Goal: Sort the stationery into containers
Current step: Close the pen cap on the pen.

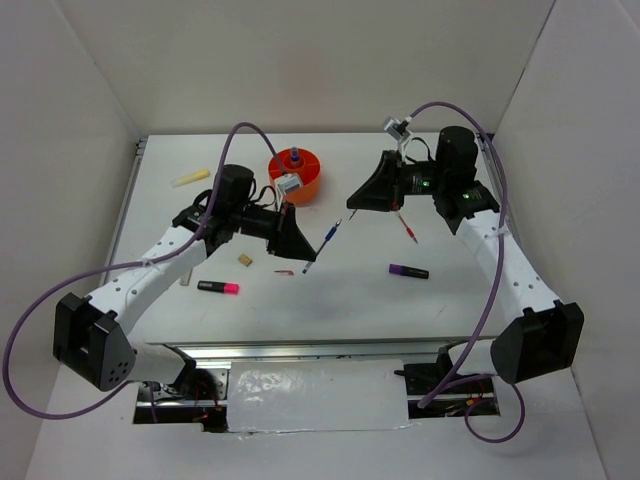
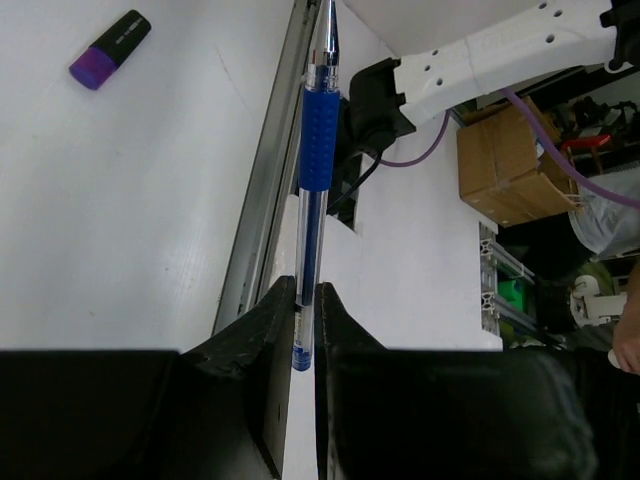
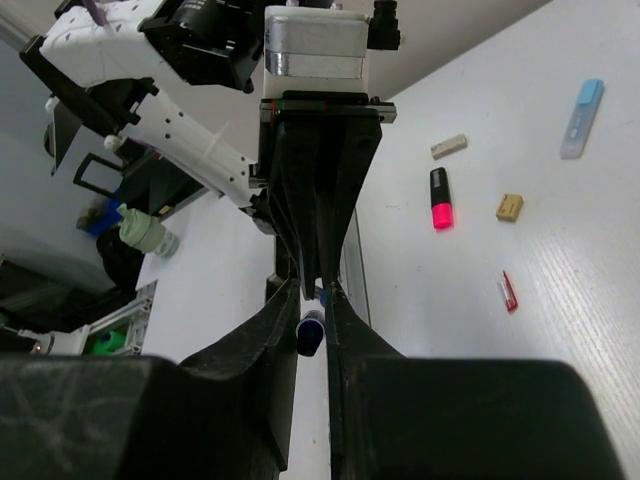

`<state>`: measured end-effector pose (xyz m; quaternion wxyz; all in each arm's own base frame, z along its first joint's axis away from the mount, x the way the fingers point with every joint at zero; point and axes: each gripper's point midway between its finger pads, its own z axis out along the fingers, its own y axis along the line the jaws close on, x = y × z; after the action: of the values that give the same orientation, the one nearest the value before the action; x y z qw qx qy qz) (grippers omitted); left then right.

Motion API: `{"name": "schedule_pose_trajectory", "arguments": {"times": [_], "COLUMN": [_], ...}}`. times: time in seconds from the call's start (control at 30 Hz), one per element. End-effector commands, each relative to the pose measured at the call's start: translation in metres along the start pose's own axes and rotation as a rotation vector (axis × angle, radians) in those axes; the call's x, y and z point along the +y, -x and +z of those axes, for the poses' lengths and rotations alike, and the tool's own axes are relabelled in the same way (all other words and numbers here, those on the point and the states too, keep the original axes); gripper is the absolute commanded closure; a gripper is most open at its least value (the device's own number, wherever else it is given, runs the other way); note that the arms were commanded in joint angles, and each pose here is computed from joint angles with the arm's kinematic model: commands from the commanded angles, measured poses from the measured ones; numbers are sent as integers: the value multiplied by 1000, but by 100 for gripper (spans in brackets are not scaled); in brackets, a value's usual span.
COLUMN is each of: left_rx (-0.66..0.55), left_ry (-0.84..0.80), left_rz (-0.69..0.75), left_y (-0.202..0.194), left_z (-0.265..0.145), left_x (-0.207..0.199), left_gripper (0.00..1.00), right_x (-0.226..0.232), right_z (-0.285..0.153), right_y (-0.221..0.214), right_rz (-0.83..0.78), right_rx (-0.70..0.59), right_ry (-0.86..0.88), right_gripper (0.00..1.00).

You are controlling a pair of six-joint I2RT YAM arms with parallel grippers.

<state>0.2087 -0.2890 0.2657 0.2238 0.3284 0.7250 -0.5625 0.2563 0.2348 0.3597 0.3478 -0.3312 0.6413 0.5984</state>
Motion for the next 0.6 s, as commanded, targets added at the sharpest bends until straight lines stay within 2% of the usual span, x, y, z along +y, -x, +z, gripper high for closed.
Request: {"name": "schedule_pose_trajectory", "arguments": {"times": [0.0,0.57], "left_rx": [-18,-6], "left_ry": [-72,-72], "left_rz": [39,91], "left_y": [13,15], "left_z": [1,1], "left_x": [-18,-26], "left_gripper": [100,100], "right_x": [8,4], "right_z": [4,20], "right_y": [6,-4], "right_rz": [-64,-46], "right_rx": [13,47], "right_ry": [25,42], "right_gripper": [100,100]}}
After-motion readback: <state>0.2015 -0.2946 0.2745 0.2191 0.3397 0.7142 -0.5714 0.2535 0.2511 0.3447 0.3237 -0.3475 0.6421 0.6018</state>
